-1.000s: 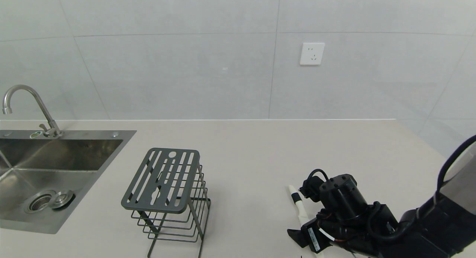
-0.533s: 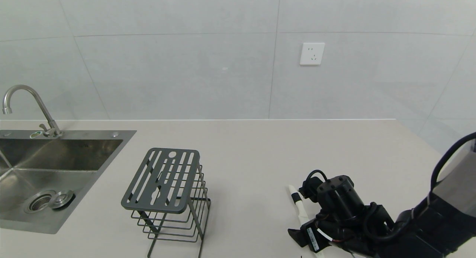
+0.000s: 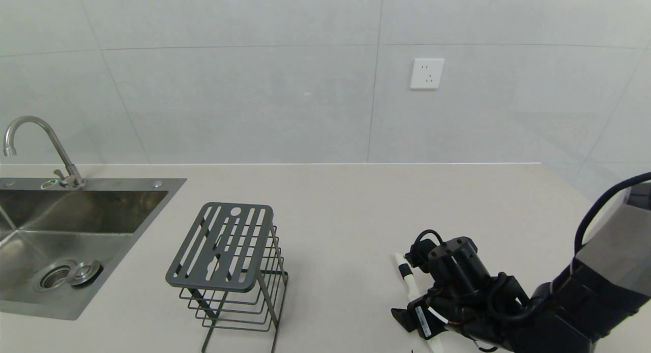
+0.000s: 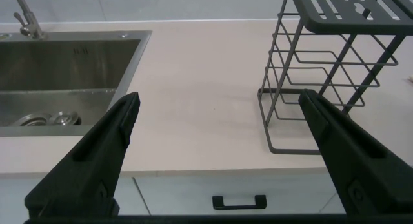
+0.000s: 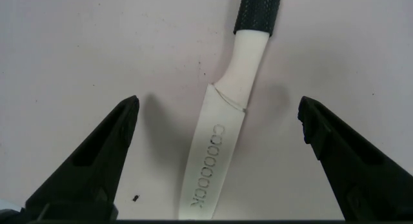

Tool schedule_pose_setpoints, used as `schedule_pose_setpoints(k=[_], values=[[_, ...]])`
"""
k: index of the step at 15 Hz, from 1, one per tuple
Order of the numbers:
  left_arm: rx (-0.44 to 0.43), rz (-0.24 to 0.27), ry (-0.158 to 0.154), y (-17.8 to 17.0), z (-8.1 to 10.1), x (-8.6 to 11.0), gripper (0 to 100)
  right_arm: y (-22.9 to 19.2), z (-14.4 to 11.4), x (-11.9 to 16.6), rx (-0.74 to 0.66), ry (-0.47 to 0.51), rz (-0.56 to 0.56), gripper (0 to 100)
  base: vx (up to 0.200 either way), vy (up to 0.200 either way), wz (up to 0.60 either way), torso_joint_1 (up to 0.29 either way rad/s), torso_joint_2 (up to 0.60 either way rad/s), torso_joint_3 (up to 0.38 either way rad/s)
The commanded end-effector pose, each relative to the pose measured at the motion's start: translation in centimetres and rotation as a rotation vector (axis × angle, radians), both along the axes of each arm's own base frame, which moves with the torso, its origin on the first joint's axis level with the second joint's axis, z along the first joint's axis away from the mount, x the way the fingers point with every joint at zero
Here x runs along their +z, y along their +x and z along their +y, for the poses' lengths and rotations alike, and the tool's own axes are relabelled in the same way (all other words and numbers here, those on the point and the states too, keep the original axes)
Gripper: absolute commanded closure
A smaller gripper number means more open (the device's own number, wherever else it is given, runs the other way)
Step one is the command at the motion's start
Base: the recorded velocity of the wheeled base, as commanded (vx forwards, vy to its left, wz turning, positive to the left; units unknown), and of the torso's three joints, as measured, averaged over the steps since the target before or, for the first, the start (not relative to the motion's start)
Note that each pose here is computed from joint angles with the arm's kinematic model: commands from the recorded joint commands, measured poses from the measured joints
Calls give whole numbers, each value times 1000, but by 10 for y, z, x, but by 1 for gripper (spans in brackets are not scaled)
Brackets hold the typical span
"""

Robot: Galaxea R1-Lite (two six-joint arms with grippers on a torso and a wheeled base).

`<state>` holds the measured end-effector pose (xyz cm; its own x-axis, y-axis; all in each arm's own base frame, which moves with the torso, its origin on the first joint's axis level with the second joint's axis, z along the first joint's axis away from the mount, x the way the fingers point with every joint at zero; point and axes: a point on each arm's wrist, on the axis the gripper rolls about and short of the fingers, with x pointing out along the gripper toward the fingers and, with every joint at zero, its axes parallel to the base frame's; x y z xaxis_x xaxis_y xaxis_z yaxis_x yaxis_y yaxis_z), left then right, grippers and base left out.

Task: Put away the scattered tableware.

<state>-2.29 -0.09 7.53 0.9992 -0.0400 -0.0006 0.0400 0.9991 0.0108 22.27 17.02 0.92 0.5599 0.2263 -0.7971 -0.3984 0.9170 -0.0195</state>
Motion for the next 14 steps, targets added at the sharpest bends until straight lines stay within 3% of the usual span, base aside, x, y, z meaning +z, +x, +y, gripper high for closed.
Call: schedule_pose_setpoints(k=[1,8,14], values=[[0,1,0,0,0,0,0,-3,-1,-5,4,-15,20,100,0,0,0,0,0,0],[2,1,0,0,0,0,0,-7,-8,-16,-22,-38,66,100,0,0,0,0,0,0],[2,1,-2,0,0,0,0,18,-7,72,-51,186,-231,100,0,0,0,0,0,0]])
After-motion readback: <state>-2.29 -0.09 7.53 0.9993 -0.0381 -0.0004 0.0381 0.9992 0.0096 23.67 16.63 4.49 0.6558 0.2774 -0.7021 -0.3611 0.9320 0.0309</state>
